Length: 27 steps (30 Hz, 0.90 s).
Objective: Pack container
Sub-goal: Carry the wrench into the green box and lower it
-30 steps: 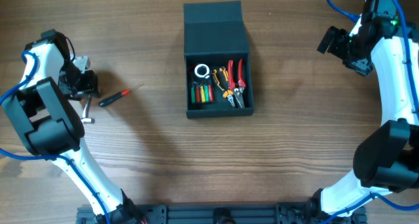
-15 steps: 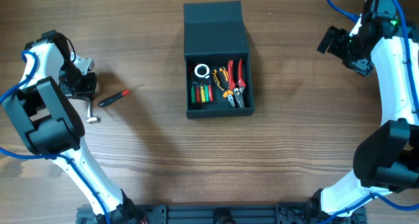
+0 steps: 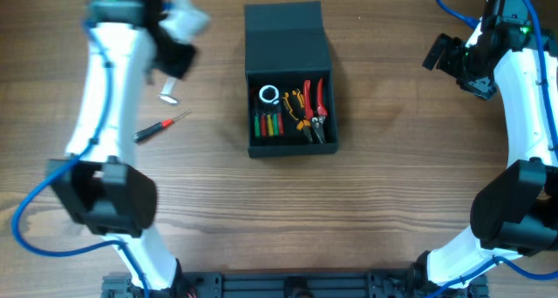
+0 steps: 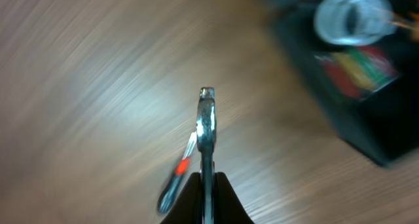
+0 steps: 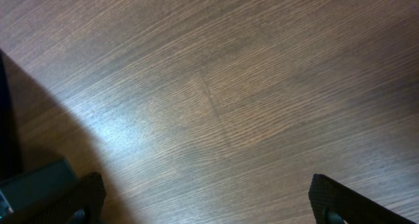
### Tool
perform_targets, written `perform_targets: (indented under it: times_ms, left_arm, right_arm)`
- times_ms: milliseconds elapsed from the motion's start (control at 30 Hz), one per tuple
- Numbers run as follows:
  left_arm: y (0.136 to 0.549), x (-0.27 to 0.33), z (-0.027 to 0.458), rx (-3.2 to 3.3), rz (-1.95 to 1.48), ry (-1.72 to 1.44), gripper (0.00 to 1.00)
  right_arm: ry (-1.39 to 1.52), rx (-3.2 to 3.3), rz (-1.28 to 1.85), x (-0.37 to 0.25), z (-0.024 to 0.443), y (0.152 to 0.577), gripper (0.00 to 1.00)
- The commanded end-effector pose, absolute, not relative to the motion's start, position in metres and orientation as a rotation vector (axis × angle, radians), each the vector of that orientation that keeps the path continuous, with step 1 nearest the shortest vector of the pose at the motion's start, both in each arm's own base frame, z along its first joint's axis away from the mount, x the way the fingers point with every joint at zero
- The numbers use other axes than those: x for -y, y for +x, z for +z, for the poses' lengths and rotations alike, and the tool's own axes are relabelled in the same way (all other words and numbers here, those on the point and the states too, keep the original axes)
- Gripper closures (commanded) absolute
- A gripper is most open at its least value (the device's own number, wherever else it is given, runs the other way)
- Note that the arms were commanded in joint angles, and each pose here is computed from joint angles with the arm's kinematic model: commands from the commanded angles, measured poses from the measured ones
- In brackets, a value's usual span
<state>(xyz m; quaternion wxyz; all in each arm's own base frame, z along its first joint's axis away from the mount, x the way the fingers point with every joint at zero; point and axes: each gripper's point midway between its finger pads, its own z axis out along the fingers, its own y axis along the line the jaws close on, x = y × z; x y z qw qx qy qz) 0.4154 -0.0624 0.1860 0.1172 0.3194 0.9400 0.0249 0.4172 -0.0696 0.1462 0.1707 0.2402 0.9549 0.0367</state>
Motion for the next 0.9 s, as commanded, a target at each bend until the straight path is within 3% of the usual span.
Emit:
perform_targets:
  times_ms: [0, 233, 533, 733, 867]
  left_arm:
    - [0.388, 0.155, 0.185, -2.509, 0.037, 1.49, 0.96]
    - [0.325, 0.268, 0.16, -2.102, -0.133, 2.091, 0.96]
    - [0.329, 0.275, 0.07, -2.221, -0.181, 2.237, 0.94]
    - [0.325, 0.261, 0.063, -2.309, -0.18, 2.241, 0.62]
    - [0.35, 0.235, 0.08, -2.479, 0.163, 2.013, 0.47]
  right_arm:
    - [0.685, -2.733, 0.117, 0.067, 0.138, 0.416, 0.0]
    - [0.684, -2.733, 0.117, 0.067, 0.138, 0.416, 0.0]
    - [0.688, -2.755, 0.115, 0.066, 0.136, 0.411, 0.0]
    - [0.687, -2.752, 0.115, 0.066, 0.137, 0.412, 0.0]
    - [0.687, -2.748, 0.116, 0.066, 0.137, 0.413, 0.0]
